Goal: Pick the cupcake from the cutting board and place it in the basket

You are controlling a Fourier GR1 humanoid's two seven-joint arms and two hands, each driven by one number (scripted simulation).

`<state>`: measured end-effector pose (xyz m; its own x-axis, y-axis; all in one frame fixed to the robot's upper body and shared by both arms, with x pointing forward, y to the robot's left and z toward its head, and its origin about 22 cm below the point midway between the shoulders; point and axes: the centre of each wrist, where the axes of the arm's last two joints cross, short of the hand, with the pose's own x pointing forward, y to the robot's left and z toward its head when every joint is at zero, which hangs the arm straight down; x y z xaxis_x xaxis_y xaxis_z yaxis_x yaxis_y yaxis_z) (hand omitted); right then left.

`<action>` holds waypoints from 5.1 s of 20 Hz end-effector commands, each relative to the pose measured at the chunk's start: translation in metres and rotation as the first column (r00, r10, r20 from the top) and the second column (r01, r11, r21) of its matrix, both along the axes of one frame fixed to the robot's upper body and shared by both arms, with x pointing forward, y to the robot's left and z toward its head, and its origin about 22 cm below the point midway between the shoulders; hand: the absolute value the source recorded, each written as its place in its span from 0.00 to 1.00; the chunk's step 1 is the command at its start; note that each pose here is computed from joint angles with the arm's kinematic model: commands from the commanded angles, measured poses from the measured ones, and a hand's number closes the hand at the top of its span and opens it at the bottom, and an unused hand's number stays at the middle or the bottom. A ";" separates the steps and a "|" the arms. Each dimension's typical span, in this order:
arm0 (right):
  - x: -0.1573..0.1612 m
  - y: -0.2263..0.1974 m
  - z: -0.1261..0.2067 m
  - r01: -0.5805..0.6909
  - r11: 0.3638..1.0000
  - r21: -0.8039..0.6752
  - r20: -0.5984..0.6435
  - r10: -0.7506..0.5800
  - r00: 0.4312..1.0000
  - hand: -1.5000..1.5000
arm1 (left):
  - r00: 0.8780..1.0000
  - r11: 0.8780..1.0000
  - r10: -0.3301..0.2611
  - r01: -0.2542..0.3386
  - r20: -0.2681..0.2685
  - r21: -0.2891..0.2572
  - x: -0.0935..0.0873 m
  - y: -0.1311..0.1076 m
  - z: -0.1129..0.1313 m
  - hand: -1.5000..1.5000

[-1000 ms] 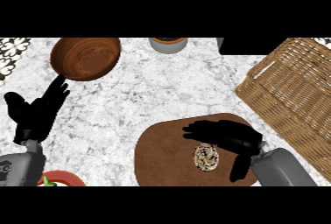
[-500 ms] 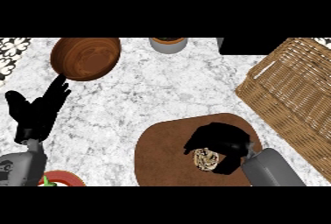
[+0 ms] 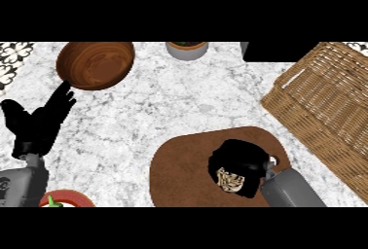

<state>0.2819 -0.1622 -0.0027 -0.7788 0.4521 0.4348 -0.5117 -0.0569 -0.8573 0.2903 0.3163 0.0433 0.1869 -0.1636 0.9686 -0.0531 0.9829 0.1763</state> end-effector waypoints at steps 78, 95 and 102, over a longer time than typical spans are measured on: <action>0.060 -0.132 0.153 0.490 -0.599 0.633 -0.160 -0.721 -0.675 0.00 | 1.000 1.000 0.004 -0.004 0.007 -0.005 -0.005 -0.006 -0.016 0.50; 0.009 -0.184 0.190 0.104 -0.712 0.695 -0.536 -0.609 -0.585 0.00 | 1.000 1.000 0.020 -0.020 -0.015 0.001 -0.006 0.016 -0.013 0.50; -0.094 -0.210 0.191 0.148 -0.741 0.655 -0.583 -0.620 -0.524 0.00 | 0.999 0.999 0.041 -0.040 -0.008 0.010 -0.005 0.015 -0.006 0.50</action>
<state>0.2377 -0.3620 0.1845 0.1487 0.2850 0.9469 0.9785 0.0960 -0.1826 0.2833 0.3304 0.0358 0.1976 -0.1606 0.9670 -0.0822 0.9803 0.1796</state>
